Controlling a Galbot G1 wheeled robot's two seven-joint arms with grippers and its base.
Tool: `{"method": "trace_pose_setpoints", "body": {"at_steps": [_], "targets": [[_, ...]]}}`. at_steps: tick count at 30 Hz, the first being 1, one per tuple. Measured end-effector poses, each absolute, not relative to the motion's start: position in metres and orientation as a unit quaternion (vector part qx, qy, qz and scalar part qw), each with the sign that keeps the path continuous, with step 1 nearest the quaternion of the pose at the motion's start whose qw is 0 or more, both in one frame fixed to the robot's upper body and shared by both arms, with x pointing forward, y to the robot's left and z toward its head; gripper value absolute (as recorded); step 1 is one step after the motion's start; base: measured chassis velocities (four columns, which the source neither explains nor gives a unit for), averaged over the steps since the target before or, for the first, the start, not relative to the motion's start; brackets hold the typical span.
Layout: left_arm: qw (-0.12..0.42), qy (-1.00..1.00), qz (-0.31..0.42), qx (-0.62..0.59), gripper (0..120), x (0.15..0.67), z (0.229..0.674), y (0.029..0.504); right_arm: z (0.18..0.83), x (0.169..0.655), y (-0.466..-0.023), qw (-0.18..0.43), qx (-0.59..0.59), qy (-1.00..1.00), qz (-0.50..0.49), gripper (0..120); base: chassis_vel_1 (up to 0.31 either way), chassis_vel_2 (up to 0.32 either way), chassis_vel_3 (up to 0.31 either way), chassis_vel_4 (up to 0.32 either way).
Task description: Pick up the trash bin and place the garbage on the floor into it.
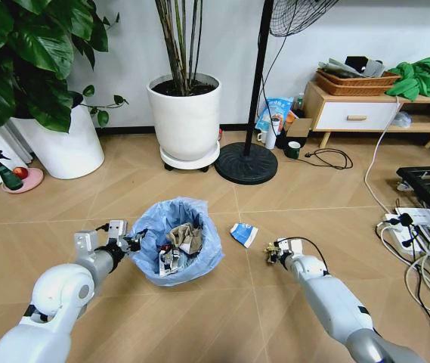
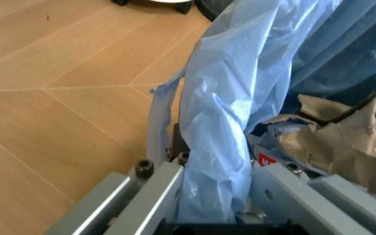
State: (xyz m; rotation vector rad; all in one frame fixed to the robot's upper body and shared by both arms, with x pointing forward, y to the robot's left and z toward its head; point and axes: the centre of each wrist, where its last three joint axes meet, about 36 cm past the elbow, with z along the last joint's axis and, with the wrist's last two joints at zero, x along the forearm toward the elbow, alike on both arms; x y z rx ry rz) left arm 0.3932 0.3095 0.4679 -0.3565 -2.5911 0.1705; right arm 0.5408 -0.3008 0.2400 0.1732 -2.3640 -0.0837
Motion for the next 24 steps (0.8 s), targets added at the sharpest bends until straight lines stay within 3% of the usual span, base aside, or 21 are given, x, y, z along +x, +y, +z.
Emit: {"method": "trace_pose_setpoints", "body": {"at_steps": [4, 8, 14, 24], "targets": [[0.256, -0.956, 0.063, -0.132, 0, 0.393, 0.469, 0.309, 0.275, 0.55, -0.306, 0.343, 0.071, -0.936, -0.045, 0, 0.0, 0.0, 0.0, 0.0], [0.256, -0.956, 0.061, -0.13, 0, 0.391, 0.469, 0.309, 0.345, 0.561, -0.31, 0.261, 0.109, -0.958, -0.052, 0, 0.0, 0.0, 0.0, 0.0], [0.256, -0.956, 0.059, -0.129, 0, 0.391, 0.469, 0.309, 0.41, 0.557, -0.308, 0.188, 0.164, -0.967, -0.049, 0, 0.0, 0.0, 0.0, 0.0], [0.259, -0.955, 0.06, -0.131, 0, 0.39, 0.467, 0.307, 0.541, 0.521, -0.244, 0.073, 0.339, -0.936, -0.057, 0, 0.0, 0.0, 0.0, 0.0]]}}
